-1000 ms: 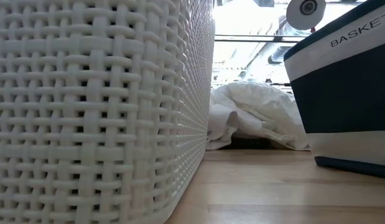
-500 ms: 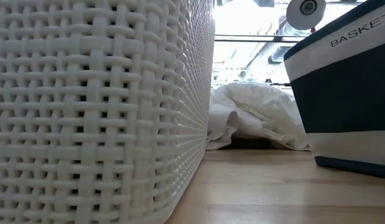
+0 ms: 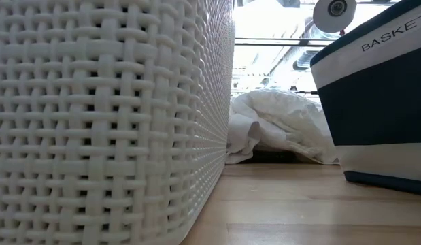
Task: Sort clothes
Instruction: Put the white skirt into the blue bin
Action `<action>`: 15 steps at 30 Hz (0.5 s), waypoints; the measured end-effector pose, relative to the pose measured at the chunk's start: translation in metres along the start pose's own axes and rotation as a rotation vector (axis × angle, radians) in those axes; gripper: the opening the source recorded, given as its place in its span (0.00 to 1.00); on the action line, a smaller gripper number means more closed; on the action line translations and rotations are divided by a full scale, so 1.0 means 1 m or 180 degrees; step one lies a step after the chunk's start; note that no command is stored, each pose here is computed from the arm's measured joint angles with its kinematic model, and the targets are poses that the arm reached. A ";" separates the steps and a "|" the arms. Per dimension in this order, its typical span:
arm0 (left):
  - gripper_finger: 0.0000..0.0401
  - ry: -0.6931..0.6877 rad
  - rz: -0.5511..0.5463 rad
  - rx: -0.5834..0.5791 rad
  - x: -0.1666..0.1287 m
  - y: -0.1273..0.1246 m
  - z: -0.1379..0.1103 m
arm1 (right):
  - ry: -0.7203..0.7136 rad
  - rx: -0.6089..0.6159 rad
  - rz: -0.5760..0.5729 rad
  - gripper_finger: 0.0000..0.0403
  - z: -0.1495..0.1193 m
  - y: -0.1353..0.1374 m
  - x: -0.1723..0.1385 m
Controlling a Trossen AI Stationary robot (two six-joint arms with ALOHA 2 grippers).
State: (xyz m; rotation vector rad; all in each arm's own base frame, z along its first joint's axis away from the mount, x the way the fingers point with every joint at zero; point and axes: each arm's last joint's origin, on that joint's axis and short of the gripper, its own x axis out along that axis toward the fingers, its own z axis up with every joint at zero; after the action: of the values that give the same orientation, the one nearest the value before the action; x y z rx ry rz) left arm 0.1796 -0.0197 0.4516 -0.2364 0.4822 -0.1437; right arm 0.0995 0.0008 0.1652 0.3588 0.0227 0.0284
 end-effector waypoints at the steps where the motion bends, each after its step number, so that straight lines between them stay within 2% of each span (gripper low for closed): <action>1: 0.57 -0.0092 0.0206 0.0106 -0.008 0.003 0.000 | 0.0000 0.0000 0.0001 0.00 0.000 0.000 0.000; 4: 0.57 -0.0282 0.0866 0.0353 -0.028 0.013 -0.001 | -0.0001 0.0000 0.0000 0.00 0.000 0.000 0.000; 8: 0.57 -0.0606 0.1736 0.0197 -0.039 0.029 0.005 | 0.0001 0.0001 0.0000 0.00 0.000 0.000 0.000; 11: 0.57 -0.0966 0.1877 -0.0112 -0.038 0.036 0.011 | 0.0002 -0.0001 0.0001 0.00 0.000 0.000 0.000; 15: 0.57 -0.1283 0.1752 -0.0434 -0.018 0.043 0.009 | -0.0065 -0.0080 -0.0059 0.00 0.001 0.000 0.000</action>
State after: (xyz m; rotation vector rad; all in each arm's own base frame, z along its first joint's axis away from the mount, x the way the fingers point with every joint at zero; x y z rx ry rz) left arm 0.1721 0.0272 0.4562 -0.2507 0.1417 0.4690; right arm 0.0996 0.0001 0.1662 0.3337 0.0055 0.0068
